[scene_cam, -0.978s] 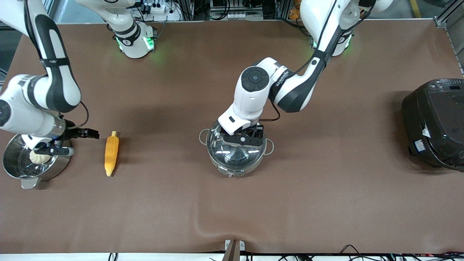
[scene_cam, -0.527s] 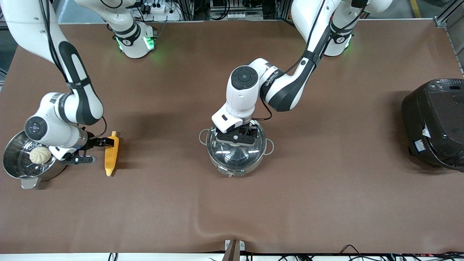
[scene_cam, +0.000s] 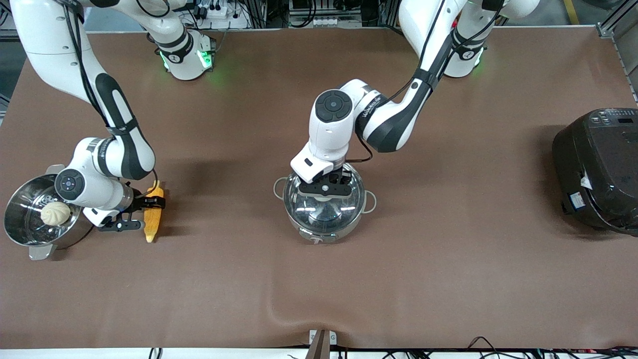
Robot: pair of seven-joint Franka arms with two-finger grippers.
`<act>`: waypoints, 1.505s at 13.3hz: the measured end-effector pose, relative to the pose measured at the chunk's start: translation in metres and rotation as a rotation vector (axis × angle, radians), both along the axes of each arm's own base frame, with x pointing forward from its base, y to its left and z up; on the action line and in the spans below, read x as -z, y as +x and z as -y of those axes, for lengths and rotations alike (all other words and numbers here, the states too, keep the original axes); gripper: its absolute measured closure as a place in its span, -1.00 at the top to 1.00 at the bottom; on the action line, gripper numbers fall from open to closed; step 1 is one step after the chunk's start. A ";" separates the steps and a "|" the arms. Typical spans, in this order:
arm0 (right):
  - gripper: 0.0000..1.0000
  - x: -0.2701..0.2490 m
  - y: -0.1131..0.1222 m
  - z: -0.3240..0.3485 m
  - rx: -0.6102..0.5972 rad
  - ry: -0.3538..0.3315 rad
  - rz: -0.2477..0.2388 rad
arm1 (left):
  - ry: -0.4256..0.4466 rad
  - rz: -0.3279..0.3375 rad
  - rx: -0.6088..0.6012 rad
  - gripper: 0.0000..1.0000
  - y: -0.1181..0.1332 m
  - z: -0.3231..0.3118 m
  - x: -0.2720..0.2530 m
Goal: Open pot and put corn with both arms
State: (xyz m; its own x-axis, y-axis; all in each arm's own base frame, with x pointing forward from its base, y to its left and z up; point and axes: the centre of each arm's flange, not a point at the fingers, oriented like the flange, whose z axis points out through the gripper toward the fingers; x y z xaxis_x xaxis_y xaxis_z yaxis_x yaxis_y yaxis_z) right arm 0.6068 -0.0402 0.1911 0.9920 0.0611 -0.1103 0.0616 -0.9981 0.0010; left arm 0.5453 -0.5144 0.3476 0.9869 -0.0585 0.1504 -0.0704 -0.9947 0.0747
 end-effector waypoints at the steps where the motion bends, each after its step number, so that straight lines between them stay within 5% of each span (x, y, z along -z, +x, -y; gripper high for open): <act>1: 0.15 0.001 -0.001 -0.003 -0.004 0.004 -0.007 | 0.004 -0.004 0.000 0.00 0.000 0.000 0.000; 2: -0.07 0.000 0.000 -0.006 -0.010 0.007 -0.008 | 0.009 -0.011 -0.003 0.00 -0.001 0.000 -0.004; 5: -0.15 -0.015 0.009 -0.030 -0.043 0.031 -0.050 | 0.004 -0.007 -0.019 0.00 0.001 -0.008 -0.044; 7: -0.32 -0.072 0.030 -0.044 -0.065 0.050 -0.122 | -0.006 -0.004 -0.062 0.00 0.011 -0.032 -0.085; 9: -0.33 -0.149 0.050 -0.061 -0.090 0.077 -0.139 | -0.029 0.002 -0.137 0.00 0.035 -0.079 -0.124; 11: -0.33 -0.204 0.058 -0.104 -0.136 0.099 -0.094 | -0.040 -0.003 -0.230 0.00 0.069 -0.142 -0.143; 15: -0.33 -0.224 0.040 -0.250 -0.060 0.124 -0.063 | -0.004 -0.057 -0.334 0.00 0.122 -0.262 -0.116; 20: -0.36 -0.225 -0.021 -0.460 0.099 0.207 0.120 | 0.063 -0.178 -0.335 0.00 0.137 -0.353 -0.062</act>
State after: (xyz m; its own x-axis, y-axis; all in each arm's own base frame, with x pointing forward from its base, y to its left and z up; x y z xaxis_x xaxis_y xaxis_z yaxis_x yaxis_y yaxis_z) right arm 0.5859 0.4194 0.4166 0.9995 -0.0281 0.0132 -0.0248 -0.9790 -0.2023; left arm 0.6823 -0.1613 0.4094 0.9633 0.2676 -0.0189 0.2676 -0.9635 -0.0052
